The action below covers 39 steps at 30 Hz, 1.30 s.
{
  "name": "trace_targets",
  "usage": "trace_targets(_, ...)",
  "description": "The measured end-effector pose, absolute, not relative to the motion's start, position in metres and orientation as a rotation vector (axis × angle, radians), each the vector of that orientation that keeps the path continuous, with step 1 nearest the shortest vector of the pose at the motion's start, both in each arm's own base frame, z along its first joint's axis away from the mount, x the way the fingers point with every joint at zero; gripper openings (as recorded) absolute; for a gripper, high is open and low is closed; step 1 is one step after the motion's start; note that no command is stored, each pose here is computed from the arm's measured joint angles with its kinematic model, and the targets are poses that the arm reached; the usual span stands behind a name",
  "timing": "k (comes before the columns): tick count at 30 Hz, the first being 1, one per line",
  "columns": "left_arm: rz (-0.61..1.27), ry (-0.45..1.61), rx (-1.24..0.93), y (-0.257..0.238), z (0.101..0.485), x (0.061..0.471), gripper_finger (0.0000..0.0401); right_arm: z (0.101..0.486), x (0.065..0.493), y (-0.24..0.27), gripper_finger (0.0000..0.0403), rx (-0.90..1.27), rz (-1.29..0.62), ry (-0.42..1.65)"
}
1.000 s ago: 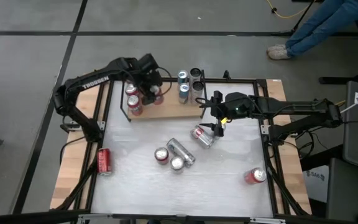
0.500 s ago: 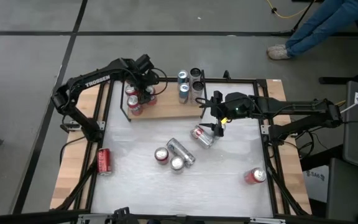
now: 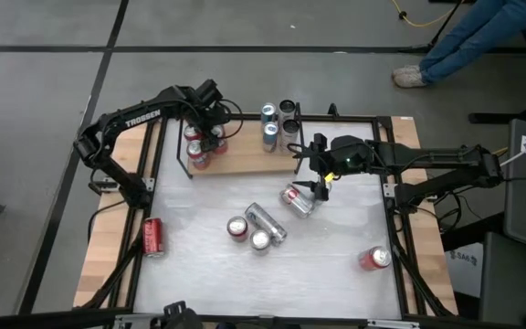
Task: Place canned beverage on shelf
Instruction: Put the red soda can on the shelf aligned with the other red soda can
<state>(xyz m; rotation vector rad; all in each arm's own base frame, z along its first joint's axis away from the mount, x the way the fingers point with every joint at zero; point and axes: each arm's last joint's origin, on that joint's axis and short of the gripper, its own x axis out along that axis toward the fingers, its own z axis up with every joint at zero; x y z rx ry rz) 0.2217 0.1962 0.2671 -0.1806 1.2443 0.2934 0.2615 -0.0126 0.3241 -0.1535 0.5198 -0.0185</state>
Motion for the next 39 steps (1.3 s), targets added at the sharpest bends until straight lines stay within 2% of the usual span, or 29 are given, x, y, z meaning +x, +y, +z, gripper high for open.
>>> trace_targets(11,0.299,1.255,-0.179,0.196,0.266,0.221,0.032,0.324,0.262,-0.013,0.0349,-0.152,-0.019,0.52)
trace_targets(39,0.325,1.2,-0.147,0.187,0.284,0.213,0.0324,0.324,0.262,-0.013,0.0349,-0.153,-0.018,0.521)
